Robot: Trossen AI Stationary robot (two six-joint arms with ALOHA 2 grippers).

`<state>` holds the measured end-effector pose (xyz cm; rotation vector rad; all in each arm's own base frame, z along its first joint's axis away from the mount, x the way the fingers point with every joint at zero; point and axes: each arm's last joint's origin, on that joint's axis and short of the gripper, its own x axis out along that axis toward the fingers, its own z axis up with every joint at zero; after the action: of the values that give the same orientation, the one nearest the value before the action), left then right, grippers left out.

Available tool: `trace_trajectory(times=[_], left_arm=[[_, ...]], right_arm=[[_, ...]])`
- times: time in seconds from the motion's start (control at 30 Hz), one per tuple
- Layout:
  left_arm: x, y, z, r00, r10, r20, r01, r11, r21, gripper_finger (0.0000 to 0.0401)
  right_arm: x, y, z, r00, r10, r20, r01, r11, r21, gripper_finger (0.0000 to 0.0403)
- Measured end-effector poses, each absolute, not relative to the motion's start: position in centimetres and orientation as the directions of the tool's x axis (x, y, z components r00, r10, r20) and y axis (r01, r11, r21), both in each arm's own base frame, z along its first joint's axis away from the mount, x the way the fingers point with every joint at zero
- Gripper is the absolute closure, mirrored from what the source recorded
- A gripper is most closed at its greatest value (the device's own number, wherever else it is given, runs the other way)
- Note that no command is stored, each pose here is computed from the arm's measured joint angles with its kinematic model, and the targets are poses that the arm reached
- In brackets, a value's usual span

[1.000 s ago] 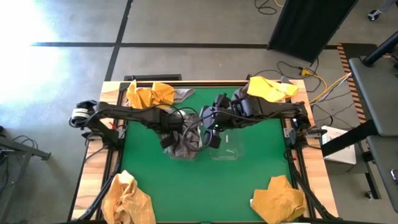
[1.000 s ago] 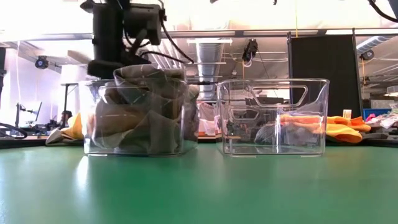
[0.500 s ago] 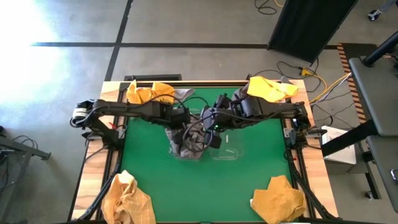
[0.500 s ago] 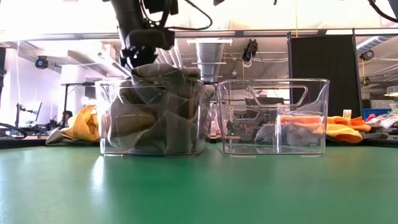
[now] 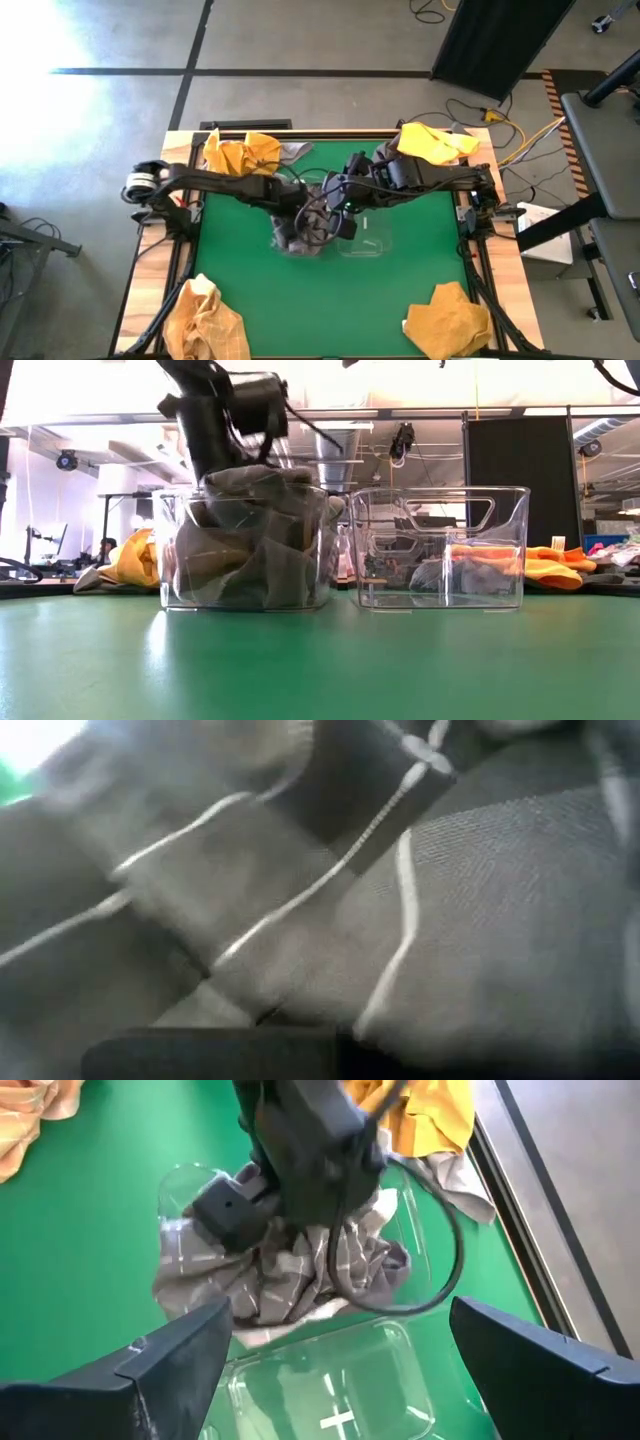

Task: Sort towels by color in basket
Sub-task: Put the gray white patterned towel into the left transparent bin

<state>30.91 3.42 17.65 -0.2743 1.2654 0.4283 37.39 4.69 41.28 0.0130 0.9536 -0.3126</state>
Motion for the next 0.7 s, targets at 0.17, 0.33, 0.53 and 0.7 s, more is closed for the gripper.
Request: trace_trajectory(times=[0.17, 0.33, 0.53, 0.7], left_arm=[[31.1, 3.2, 15.6, 0.052, 0.111, -0.992, -0.405, 0.911, 0.081, 0.04], [31.5, 2.7, 16.7, -0.084, 0.078, -0.993, -0.383, 0.918, 0.105, 0.04], [33.5, 2.9, 21.1, -0.005, 0.079, -0.997, -0.385, 0.92, 0.074, 0.04], [33.1, 2.8, 24.9, -0.026, 0.103, -0.994, -0.305, 0.946, 0.106, 0.04]], right_arm=[[37.4, 4.7, 41.3, 0.535, -0.257, -0.804, 0.263, 0.956, -0.131, 0.0037], [37.3, 4.7, 41.2, 0.53, -0.258, -0.808, 0.259, 0.956, -0.135, 0.0037], [37.3, 4.7, 41.2, 0.527, -0.258, -0.81, 0.245, 0.958, -0.146, 0.0037], [37.1, 4.7, 41.1, 0.508, -0.26, -0.821, 0.241, 0.958, -0.155, 0.0037]])
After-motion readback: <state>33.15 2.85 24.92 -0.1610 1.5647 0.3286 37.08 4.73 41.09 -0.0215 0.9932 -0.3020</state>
